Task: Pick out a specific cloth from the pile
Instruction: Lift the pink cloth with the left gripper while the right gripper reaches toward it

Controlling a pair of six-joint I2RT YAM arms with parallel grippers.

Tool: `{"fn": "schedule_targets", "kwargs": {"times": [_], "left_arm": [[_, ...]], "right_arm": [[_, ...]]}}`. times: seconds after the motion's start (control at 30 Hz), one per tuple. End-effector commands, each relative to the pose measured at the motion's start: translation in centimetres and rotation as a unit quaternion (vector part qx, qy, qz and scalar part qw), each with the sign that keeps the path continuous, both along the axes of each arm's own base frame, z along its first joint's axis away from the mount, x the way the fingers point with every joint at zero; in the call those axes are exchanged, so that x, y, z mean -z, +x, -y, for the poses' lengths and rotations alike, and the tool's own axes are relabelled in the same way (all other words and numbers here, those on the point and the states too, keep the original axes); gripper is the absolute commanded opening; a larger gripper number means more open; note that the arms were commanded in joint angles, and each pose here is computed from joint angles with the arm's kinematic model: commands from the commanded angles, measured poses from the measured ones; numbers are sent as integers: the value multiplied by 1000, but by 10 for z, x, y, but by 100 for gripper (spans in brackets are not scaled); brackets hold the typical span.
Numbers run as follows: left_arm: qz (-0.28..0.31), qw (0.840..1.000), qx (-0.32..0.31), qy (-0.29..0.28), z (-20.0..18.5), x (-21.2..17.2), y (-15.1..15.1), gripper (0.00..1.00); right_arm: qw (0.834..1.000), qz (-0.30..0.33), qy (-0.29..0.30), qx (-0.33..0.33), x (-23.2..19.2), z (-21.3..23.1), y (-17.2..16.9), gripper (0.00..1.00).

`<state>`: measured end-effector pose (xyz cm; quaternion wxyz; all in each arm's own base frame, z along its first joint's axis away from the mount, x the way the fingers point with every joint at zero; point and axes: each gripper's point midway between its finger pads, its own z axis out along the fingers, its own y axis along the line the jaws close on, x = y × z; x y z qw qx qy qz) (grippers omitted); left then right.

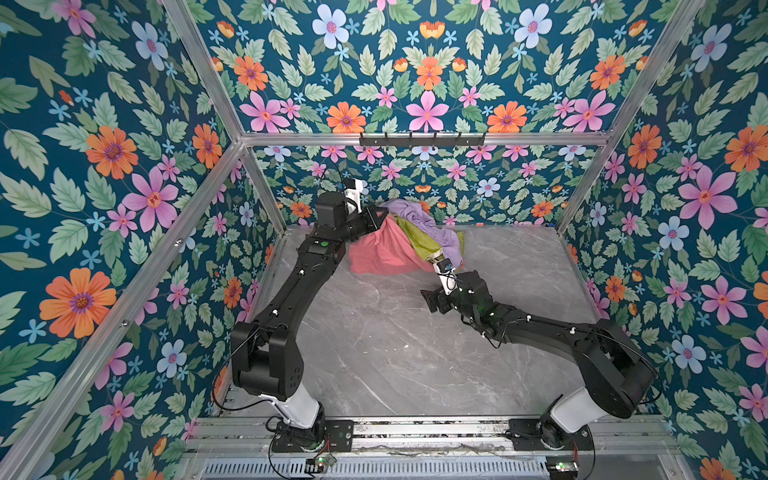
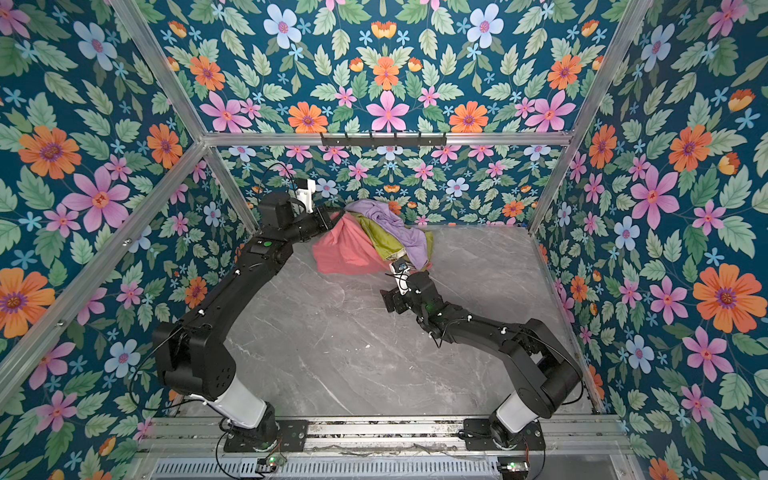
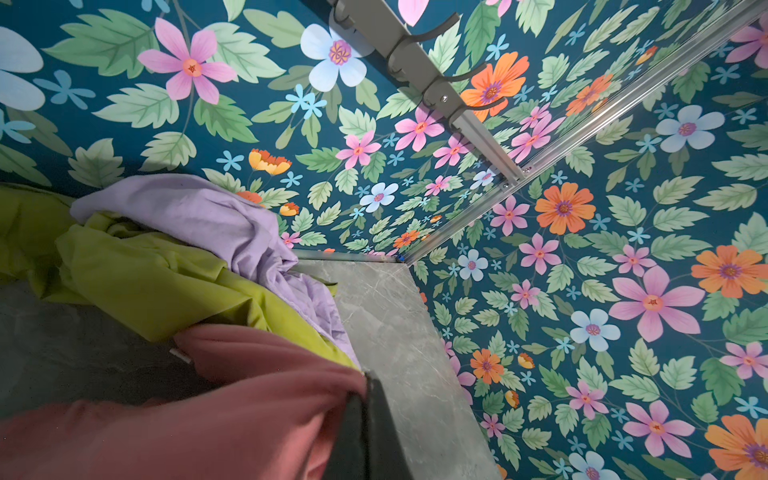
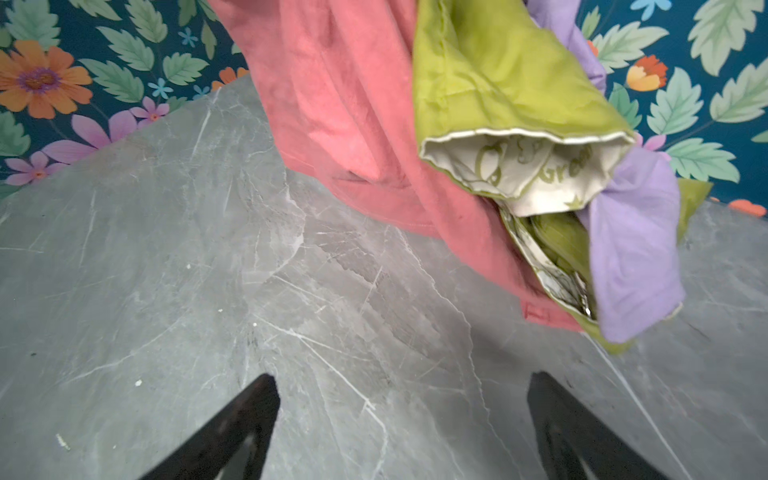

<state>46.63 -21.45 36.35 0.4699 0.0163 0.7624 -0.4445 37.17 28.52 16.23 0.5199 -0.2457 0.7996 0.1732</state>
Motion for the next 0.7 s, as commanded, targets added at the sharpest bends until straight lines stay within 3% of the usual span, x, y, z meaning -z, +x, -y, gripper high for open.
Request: {"fn": "schedule_targets", "kwargs": {"times": [0.0, 0.33, 0.67], "left_arm": [[59, 998, 12, -17, 4, -34, -4, 0], [56, 998, 18, -17, 8, -31, -6, 0], [59, 998, 21, -16, 7, -32, -9, 0]], "right_arm": [[998, 55, 19, -39, -24, -16, 2, 89], [973, 188, -13, -136, -42, -52, 11, 73], [948, 276, -32, -153, -64, -75, 32, 70]]}}
